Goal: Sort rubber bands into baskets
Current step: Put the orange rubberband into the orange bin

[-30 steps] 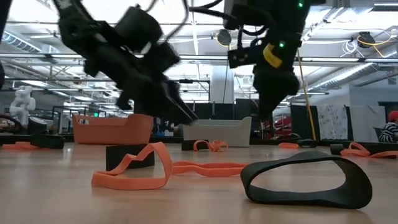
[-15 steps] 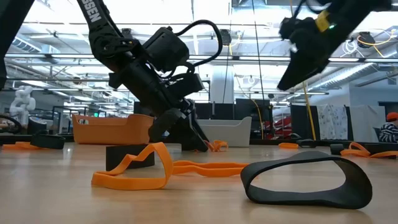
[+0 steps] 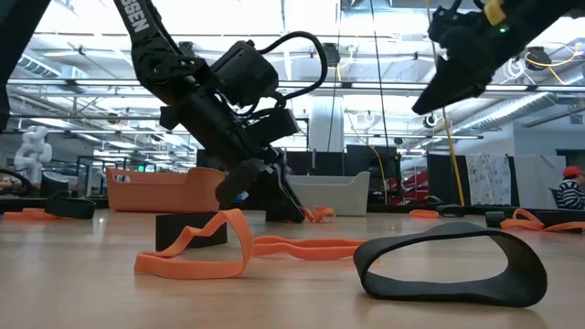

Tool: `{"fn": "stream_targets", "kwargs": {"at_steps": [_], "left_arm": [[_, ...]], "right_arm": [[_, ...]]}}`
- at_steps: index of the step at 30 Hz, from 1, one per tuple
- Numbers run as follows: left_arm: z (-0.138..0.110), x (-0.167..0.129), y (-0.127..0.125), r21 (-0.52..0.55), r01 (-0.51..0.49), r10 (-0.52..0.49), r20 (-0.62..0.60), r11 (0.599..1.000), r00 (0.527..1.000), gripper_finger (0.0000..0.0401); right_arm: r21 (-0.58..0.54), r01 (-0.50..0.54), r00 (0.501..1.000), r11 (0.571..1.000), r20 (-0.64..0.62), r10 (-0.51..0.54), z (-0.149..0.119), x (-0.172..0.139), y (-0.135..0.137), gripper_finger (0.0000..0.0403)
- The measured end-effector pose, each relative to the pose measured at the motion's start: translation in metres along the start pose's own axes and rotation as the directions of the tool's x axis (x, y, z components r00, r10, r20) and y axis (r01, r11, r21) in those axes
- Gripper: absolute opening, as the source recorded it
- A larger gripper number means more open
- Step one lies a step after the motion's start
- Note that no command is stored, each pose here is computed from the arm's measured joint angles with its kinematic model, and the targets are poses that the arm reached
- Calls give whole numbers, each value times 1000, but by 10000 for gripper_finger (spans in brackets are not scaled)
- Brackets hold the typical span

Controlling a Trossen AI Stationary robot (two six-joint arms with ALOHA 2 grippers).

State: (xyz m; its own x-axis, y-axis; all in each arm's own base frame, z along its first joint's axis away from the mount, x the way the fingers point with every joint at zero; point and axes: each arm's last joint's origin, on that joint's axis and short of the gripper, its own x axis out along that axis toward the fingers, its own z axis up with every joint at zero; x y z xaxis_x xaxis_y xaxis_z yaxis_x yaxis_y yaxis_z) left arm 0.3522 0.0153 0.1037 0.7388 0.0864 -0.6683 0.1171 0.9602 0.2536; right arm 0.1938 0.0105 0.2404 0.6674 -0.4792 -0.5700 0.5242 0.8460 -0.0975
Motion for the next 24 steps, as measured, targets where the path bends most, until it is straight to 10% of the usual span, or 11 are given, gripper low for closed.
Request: {"fn": "stream_targets", "kwargs": {"at_steps": [5, 15, 24], "left_arm": [[8, -9, 6, -63, -79, 78, -13, 995, 997, 12], [53, -62, 20, -150, -114, 140, 178, 982, 974, 4], [41, -121, 31, -272, -299, 282, -101, 915, 954, 2]], "right_arm": [[-51, 4, 998, 999, 70, 0, 13, 1, -3, 152], [81, -143, 989, 986, 40, 140, 14, 8, 6, 152], [151, -286, 955, 946, -38, 295, 10, 10, 12, 153]]}}
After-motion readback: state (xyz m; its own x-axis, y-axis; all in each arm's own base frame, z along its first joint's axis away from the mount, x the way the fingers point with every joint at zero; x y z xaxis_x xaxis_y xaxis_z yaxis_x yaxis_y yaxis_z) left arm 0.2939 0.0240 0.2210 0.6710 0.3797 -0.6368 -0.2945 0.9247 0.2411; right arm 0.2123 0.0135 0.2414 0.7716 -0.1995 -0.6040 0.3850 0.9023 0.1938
